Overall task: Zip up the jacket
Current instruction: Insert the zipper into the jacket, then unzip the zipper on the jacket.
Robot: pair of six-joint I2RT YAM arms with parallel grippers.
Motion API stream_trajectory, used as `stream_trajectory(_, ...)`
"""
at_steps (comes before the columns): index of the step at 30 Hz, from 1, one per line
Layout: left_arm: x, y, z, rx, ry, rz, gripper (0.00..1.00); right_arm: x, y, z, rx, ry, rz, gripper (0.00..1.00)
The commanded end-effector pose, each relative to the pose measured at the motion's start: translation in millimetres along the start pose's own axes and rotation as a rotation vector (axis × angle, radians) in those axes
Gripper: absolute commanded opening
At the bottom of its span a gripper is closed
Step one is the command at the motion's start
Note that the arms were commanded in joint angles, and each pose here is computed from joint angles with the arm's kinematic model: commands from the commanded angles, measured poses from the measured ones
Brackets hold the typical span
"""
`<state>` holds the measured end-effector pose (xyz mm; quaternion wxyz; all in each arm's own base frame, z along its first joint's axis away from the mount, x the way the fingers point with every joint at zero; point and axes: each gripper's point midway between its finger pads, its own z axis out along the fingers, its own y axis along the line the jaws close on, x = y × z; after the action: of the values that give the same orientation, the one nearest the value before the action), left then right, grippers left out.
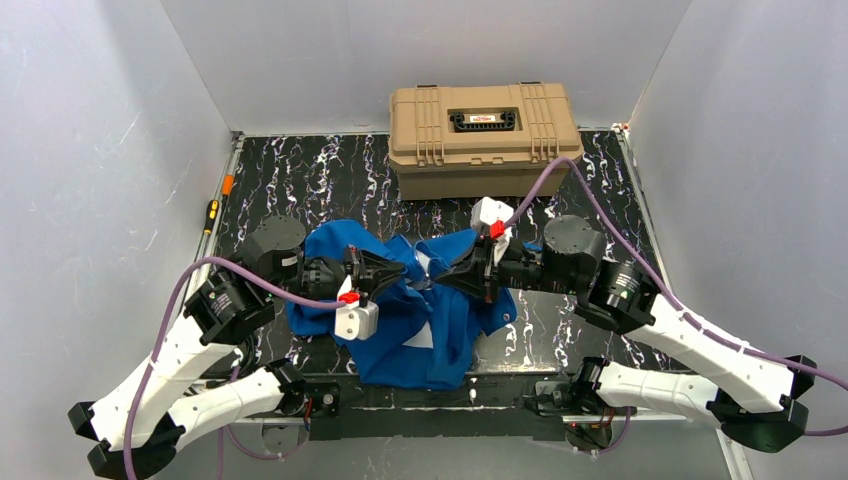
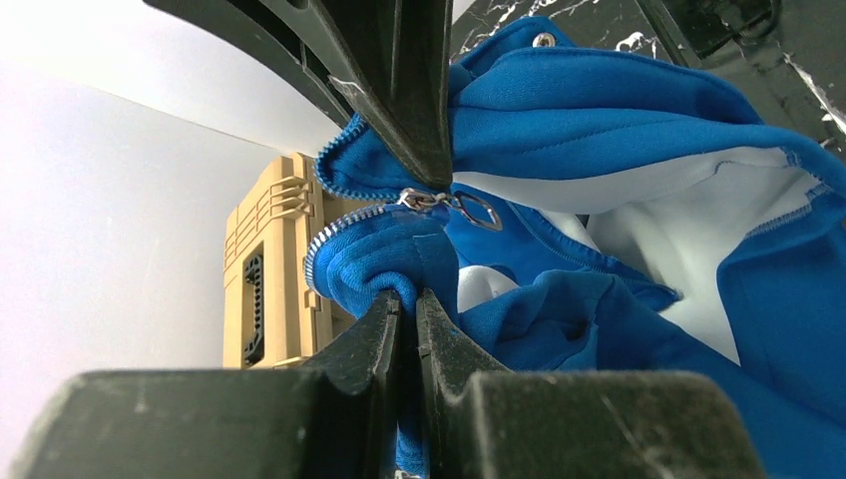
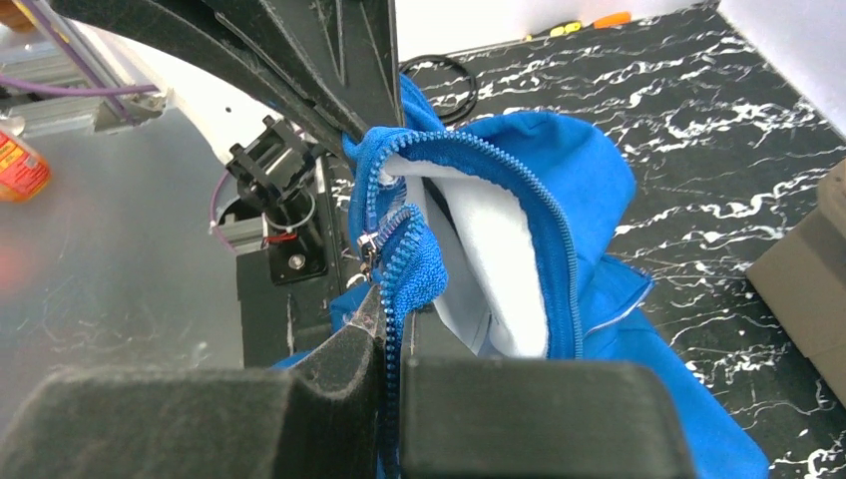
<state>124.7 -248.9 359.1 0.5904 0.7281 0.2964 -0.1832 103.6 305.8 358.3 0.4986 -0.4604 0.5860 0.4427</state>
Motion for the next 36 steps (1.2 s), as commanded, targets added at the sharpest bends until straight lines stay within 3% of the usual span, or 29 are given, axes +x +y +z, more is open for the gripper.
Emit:
stream_trajectory(1, -10.5, -3.4, -5.0, 0.031, -0.029, 0.060, 0.00, -23.2, 12.1, -2.4, -0.061, -0.039, 0.002, 0.01)
stream_trajectory(14, -3.4, -16.5, -2.1, 0.063, -0.024, 0.048, 0.00, -16.6, 11.7, 2.0, -0.049, -0.016, 0.088, 0.01)
stream_trajectory(20, 3.6, -15.7, 4.7, 0.075, 0.002, 0.003, 0.14, -17.5, 10.9, 3.1, -0.040, -0.033, 0.113, 0.01)
stream_trajectory(25, 13.6, -12.5, 8.1, 0.066, 0.050, -0.021, 0.00, -17.2, 11.2, 2.0, -0.037, -0.047, 0.130, 0.01)
stream_trajectory(36, 17.4, -11.9, 13.8, 0.073, 0.085, 0.028, 0.00, 3.1, -4.0, -0.7, 0.067, 0.053, 0.182, 0.01)
